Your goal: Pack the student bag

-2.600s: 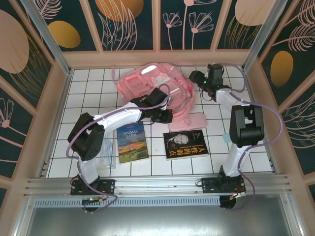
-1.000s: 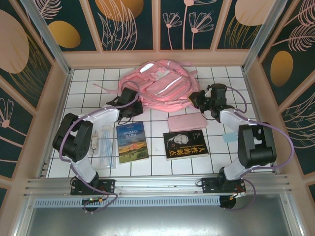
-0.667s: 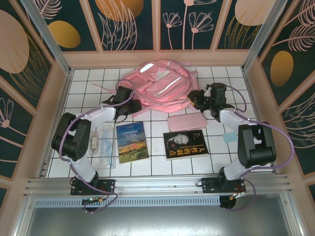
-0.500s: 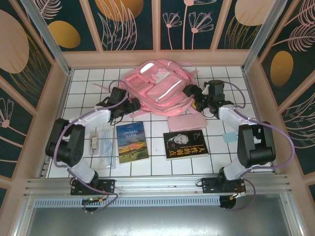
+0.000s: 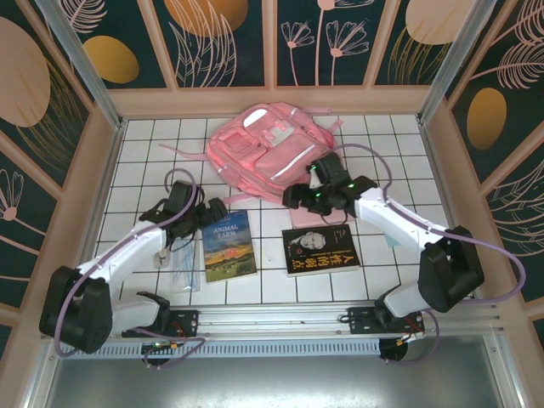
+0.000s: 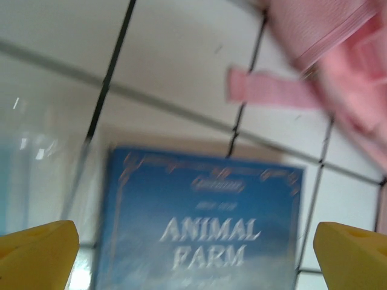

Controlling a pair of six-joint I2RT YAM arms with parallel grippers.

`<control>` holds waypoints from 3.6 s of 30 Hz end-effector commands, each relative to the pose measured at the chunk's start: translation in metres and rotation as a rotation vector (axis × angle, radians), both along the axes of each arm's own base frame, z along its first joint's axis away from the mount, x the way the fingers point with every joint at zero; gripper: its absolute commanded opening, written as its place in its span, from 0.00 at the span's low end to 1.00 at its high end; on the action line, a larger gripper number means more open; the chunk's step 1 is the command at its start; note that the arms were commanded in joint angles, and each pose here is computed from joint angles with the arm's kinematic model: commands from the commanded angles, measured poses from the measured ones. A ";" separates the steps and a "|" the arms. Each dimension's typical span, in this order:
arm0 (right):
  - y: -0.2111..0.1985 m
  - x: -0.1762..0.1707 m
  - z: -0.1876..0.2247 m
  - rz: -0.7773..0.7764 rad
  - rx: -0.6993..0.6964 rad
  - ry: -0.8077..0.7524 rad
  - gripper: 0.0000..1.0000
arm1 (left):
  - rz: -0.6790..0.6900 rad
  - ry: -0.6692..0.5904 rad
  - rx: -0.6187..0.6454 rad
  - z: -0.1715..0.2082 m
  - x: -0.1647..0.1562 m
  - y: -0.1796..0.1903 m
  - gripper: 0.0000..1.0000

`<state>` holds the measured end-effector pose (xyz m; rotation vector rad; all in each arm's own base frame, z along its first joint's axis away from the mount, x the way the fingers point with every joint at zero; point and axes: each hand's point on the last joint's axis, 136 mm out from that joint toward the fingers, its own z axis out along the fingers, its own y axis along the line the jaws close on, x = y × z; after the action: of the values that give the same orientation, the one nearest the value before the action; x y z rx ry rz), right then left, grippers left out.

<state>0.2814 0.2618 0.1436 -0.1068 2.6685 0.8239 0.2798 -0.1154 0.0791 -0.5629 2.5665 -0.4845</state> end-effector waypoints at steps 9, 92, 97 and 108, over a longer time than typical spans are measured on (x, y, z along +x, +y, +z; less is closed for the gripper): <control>0.111 -0.025 -0.047 0.211 0.038 -0.006 0.47 | 0.032 0.063 -0.217 -0.037 -0.046 -0.013 0.70; 0.126 -0.010 0.065 0.413 0.472 -0.069 0.00 | -0.028 -0.452 -0.691 0.041 0.013 -0.058 0.99; 0.122 -0.011 0.059 0.412 0.501 -0.055 0.00 | -0.073 -0.433 -0.777 0.037 0.014 -0.071 0.96; 0.100 -0.004 0.001 0.320 0.544 0.056 0.00 | -0.173 -0.427 -1.023 0.055 0.013 -0.096 0.48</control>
<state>0.2753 0.3568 0.1394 -0.3560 2.4727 1.5714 0.2931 -0.1996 0.0799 -0.6525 2.0017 -1.6089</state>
